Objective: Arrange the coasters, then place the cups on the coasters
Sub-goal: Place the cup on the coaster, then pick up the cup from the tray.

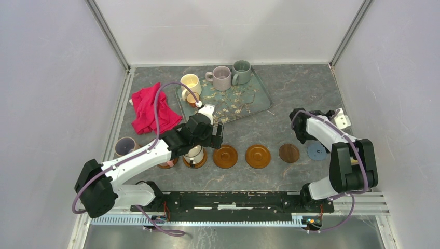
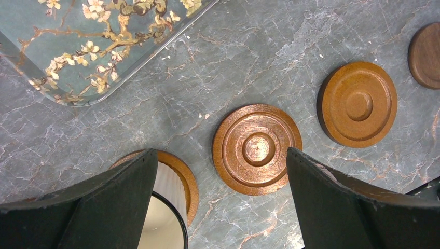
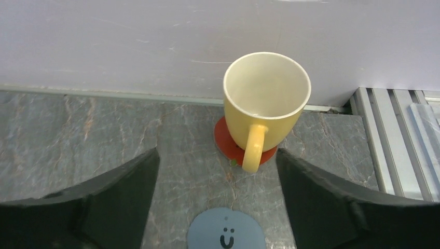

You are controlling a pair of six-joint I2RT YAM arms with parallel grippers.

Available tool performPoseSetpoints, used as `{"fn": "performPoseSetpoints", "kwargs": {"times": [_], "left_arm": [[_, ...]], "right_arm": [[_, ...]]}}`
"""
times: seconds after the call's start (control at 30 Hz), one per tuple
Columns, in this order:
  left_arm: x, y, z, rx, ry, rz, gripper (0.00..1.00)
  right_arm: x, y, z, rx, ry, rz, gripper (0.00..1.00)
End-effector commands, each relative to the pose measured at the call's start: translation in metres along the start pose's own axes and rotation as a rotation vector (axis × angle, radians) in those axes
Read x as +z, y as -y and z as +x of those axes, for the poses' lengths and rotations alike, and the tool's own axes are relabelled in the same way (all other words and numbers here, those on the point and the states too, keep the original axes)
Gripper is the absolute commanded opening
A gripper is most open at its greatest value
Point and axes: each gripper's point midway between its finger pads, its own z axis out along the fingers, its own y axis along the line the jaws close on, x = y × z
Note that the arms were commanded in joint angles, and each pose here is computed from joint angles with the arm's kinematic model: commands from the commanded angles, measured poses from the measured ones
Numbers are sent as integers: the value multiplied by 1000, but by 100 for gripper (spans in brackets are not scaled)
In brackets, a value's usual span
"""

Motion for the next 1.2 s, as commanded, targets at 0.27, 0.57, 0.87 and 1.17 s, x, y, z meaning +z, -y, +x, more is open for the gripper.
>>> {"fn": "performPoseSetpoints", "kwargs": {"times": [0.27,0.57,0.87,1.17], "left_arm": [[-17,6,-46,-10,123,7,100],[-22,-19,-92,-72,207,-171,100],[-13,-47,-124,-151,242,-230,100],[12,-98,-145,-222,250,-331,100]], "right_arm": [[-50,-43,-65,-244,174,-206,98],[-101,-71,-76,-330,200,-365,98],[-149,-108,-45,-488,35,-749,98],[-214,-135,-50,-507,-55,-1222,98]]}}
